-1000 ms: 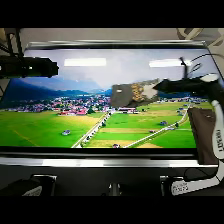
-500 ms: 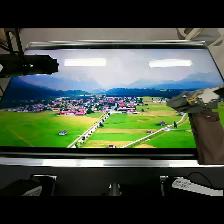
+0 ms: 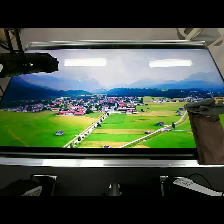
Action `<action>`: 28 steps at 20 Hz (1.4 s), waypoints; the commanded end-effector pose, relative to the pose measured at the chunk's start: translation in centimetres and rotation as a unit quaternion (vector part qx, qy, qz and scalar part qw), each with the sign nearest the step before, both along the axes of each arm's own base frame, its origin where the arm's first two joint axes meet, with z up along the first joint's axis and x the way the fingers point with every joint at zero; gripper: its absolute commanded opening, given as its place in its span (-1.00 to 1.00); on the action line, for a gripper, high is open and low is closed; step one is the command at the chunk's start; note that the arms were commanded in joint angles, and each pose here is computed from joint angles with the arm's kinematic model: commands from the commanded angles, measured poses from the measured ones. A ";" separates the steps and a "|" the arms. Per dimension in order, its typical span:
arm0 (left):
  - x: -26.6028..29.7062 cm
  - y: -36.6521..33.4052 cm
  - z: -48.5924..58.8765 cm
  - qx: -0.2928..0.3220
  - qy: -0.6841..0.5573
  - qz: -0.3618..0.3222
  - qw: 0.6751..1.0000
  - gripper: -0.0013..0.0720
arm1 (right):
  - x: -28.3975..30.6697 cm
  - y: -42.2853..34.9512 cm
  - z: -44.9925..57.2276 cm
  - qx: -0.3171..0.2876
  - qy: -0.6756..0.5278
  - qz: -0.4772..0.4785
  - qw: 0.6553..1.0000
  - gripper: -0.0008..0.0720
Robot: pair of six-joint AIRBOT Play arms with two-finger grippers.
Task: Fold the shirts.
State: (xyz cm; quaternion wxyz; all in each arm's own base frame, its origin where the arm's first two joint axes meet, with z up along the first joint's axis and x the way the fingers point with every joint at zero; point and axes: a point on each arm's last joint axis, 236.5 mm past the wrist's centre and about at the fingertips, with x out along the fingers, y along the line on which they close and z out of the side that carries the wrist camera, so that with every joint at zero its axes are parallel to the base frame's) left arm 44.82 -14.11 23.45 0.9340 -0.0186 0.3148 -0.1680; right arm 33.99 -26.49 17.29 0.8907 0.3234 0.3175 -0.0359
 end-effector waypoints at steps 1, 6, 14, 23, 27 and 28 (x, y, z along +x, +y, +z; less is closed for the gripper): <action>0.0 0.0 0.0 0.011 -0.005 -0.008 1.000 -0.89 | -3.2 -0.8 -1.5 -0.010 0.068 -0.025 0.997 -0.92; 0.0 0.0 0.0 0.011 -0.005 -0.009 1.000 -0.89 | -14.6 -0.6 -8.0 -0.038 0.333 -0.036 0.941 -0.92; -0.2 0.0 -0.1 0.011 -0.001 -0.009 1.000 -0.89 | -18.0 2.3 -18.7 0.001 0.386 -0.067 0.920 -0.92; -0.6 -0.1 2.0 0.002 -0.022 -0.010 1.000 -0.89 | -17.5 -1.0 -16.2 -0.101 0.370 -0.018 0.923 0.49; 0.1 0.9 7.3 0.009 -0.090 0.004 0.996 -0.89 | -10.6 -8.1 -3.8 -0.286 0.225 -0.071 0.929 0.38; 0.9 1.9 7.8 0.018 -0.100 0.027 0.994 -0.89 | -6.8 -7.8 0.5 -0.340 0.158 -0.055 0.925 0.34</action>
